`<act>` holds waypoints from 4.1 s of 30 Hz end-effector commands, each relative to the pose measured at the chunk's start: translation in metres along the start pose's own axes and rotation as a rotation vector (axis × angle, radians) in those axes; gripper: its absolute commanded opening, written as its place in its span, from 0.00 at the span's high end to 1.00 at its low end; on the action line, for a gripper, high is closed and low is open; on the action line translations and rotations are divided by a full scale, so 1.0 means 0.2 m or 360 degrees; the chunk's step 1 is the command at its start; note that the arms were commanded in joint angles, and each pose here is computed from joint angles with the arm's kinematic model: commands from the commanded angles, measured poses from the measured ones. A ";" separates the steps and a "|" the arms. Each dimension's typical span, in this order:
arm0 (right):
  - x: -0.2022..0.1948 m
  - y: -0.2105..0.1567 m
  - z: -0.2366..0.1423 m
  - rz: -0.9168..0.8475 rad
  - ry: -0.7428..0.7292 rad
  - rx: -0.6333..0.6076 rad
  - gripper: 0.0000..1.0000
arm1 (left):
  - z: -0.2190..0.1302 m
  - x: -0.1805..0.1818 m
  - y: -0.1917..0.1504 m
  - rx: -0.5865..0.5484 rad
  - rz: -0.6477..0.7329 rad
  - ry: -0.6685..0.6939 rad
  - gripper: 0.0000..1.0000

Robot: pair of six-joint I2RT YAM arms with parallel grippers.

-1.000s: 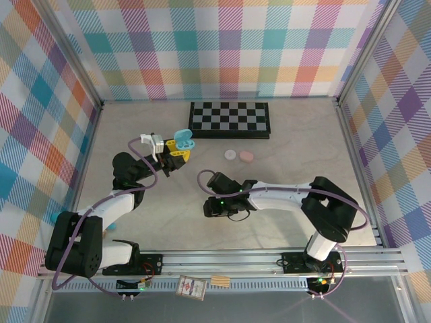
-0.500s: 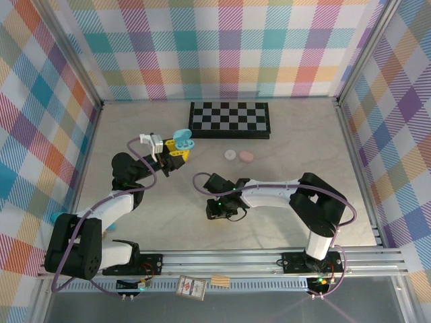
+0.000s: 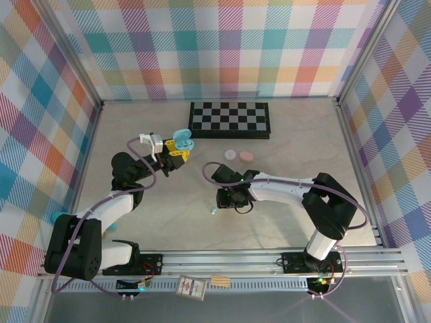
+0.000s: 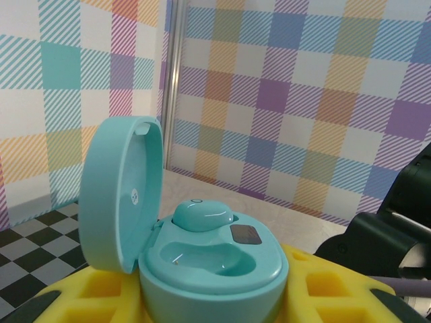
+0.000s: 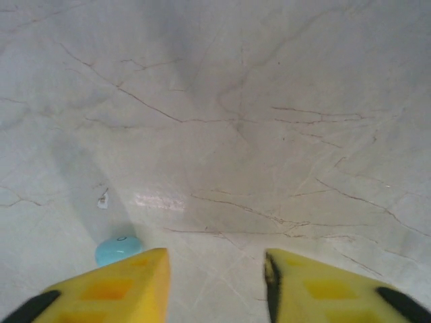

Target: Insert wireless bluetooth earbuds into charging case

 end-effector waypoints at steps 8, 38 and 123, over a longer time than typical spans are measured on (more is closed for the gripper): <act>0.15 -0.03 0.02 0.0361 0.0329 0.0190 0.48 | 0.01 0.01 0.10 -0.0049 0.0117 0.0019 0.68; 0.09 -0.03 0.09 0.0263 0.0148 0.0274 0.72 | 0.00 0.01 0.08 -0.0030 0.0132 0.0033 0.67; -0.34 -0.05 0.05 0.0666 -0.0057 0.0281 0.81 | -0.02 -0.02 0.08 0.0011 0.0161 0.0044 0.67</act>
Point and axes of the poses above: each hand's point on the last joint's axis, 136 mm out from that joint toward the fingers, its own z axis out along the fingers, its own x axis along the line the jaws close on, y = z × x, the point moved 6 cm from there along -z, back along the fingers, and after that the axes turned 8 degrees about -z, right-handed, at the moved point
